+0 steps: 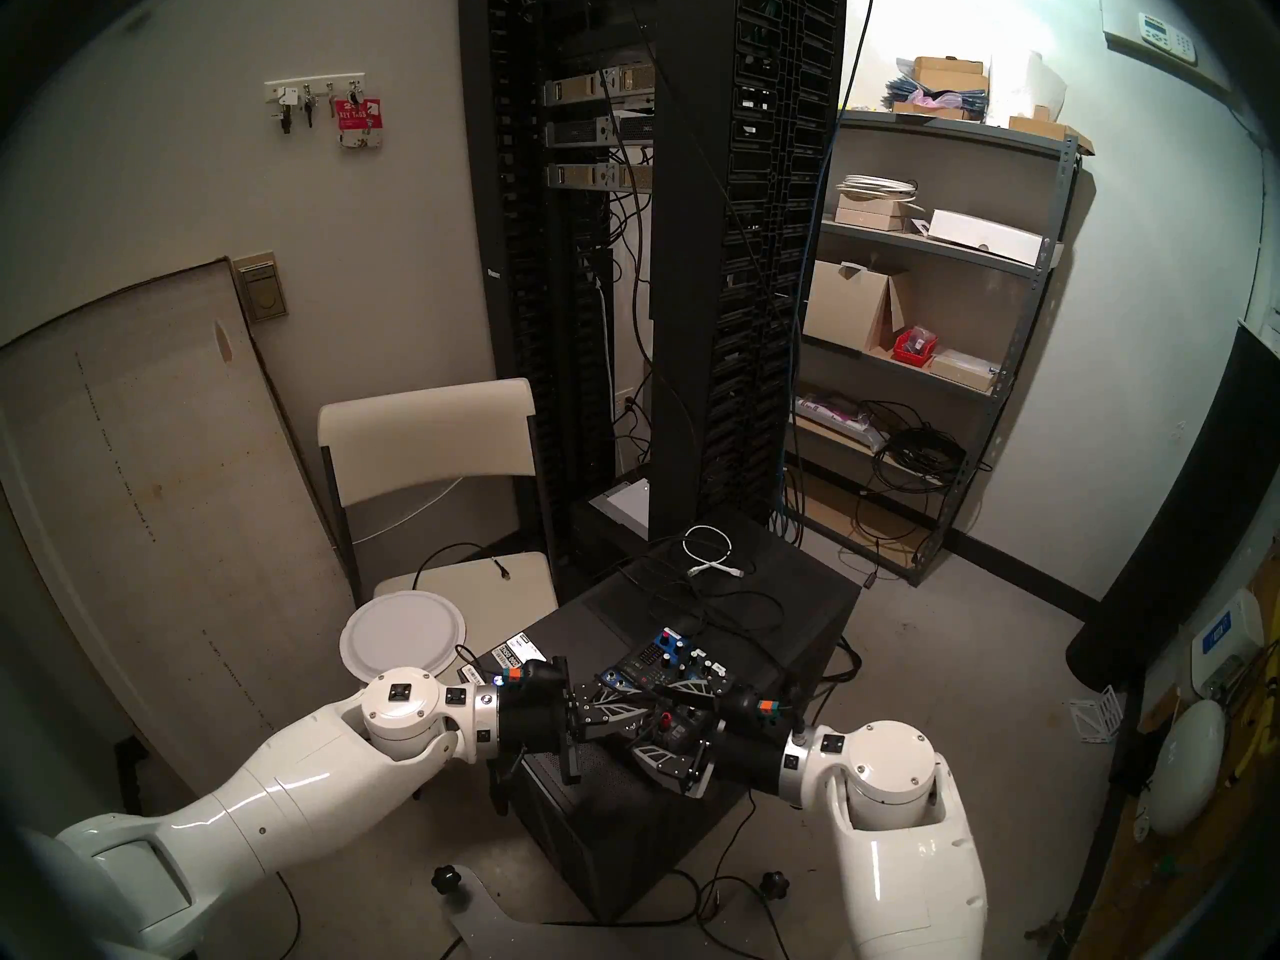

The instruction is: Insert aux cable

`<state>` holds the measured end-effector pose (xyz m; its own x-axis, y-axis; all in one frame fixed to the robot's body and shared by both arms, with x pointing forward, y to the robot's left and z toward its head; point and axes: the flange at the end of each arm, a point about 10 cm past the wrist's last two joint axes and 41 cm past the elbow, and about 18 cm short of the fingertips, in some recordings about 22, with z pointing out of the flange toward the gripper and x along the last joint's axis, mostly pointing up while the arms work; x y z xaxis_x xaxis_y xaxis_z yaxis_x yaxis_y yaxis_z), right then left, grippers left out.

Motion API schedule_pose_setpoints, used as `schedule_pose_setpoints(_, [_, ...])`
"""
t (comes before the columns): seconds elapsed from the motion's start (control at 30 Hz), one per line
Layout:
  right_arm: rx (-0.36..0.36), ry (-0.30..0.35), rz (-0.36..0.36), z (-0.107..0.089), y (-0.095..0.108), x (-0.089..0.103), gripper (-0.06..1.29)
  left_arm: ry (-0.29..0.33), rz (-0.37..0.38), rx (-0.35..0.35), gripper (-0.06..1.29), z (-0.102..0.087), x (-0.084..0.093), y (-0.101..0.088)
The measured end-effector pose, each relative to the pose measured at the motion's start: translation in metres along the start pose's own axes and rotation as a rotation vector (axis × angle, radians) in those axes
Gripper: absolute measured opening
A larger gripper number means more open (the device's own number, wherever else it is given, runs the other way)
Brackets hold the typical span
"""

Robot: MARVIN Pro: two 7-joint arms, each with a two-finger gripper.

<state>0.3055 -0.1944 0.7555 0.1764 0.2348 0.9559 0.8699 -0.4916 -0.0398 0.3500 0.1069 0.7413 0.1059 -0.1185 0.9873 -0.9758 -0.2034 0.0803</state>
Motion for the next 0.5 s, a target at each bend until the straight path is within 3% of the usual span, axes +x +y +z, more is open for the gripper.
schedule_pose_setpoints(0.5, [0.001,-0.001,0.001,-0.0003,0.0000,-0.0004,1.12,0.003,0.001,-0.001,-0.01,0.0020,-0.0010,-0.0003])
